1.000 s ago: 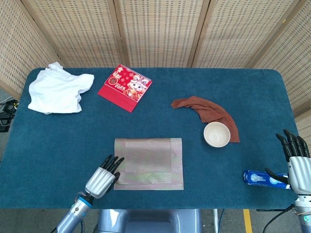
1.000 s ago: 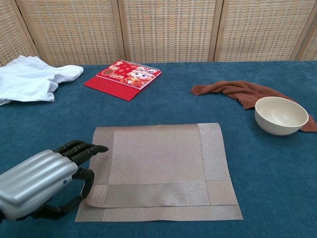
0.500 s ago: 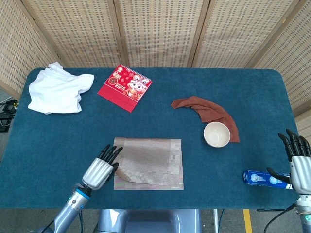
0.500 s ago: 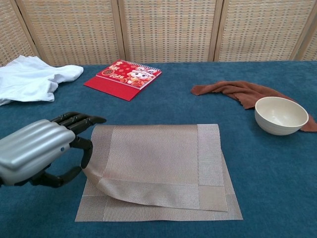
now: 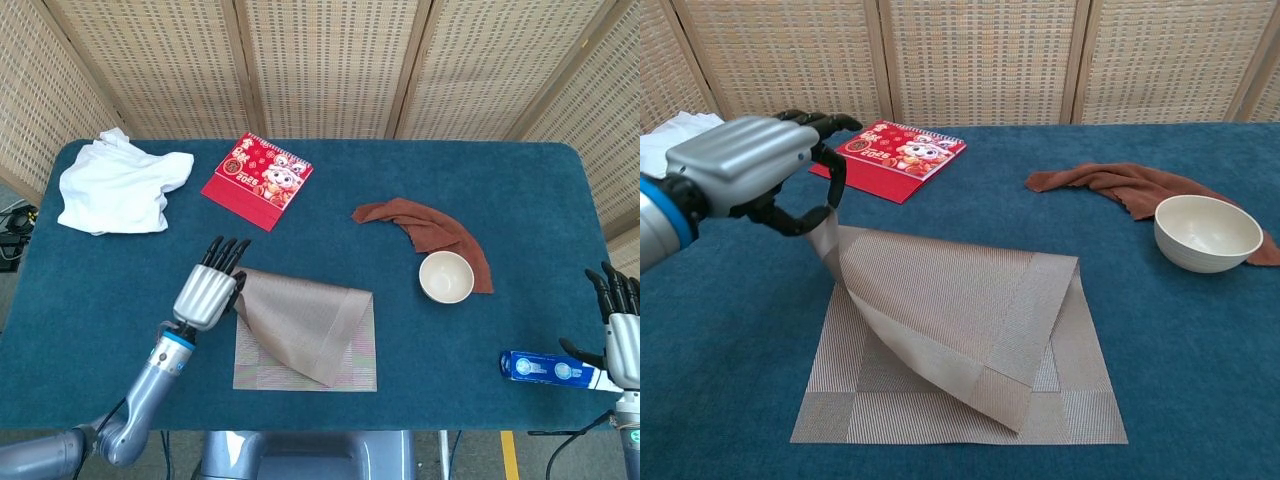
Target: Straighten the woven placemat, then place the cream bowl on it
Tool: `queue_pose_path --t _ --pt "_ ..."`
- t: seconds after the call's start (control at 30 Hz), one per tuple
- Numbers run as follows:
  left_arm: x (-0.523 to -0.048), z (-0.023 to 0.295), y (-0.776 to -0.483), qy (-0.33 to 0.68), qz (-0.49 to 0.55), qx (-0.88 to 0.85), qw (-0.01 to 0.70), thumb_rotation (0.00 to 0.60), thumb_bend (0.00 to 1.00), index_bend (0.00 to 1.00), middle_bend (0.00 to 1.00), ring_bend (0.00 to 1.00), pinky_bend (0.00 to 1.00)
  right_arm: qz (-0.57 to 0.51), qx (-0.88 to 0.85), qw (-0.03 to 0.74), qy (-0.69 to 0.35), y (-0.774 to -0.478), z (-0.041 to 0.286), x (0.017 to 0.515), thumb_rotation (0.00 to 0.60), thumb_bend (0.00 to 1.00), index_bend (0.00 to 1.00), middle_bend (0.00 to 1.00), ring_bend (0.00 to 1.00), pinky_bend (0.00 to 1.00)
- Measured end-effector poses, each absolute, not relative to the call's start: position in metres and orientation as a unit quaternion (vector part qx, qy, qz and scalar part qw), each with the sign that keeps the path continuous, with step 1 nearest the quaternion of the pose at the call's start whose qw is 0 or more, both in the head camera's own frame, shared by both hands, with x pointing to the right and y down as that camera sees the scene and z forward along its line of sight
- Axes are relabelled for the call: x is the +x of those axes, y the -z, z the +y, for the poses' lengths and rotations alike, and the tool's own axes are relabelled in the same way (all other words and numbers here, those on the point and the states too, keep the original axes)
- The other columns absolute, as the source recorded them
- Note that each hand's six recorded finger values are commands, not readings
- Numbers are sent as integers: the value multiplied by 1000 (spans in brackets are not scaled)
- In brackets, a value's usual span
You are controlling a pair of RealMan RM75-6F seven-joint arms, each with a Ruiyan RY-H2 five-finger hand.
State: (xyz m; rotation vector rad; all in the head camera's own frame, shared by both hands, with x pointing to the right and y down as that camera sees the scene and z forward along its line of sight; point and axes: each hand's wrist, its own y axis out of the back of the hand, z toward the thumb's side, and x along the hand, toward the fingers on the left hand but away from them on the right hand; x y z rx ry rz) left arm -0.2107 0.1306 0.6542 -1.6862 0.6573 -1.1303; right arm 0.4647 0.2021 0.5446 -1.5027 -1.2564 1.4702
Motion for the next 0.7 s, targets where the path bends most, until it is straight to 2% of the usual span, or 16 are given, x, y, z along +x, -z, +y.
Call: queue_pose_path --t 0.37,0.7 --pt "-186 73 -662 475 284 -654 515 600 511 599 0 0 0 -477 -567 335 -582 -555 198 472 600 246 115 0 0 0" --pt "-172 37 -684 516 261 -583 571 600 511 597 0 0 0 -477 -559 330 -593 -561 195 479 600 247 116 0 0 0"
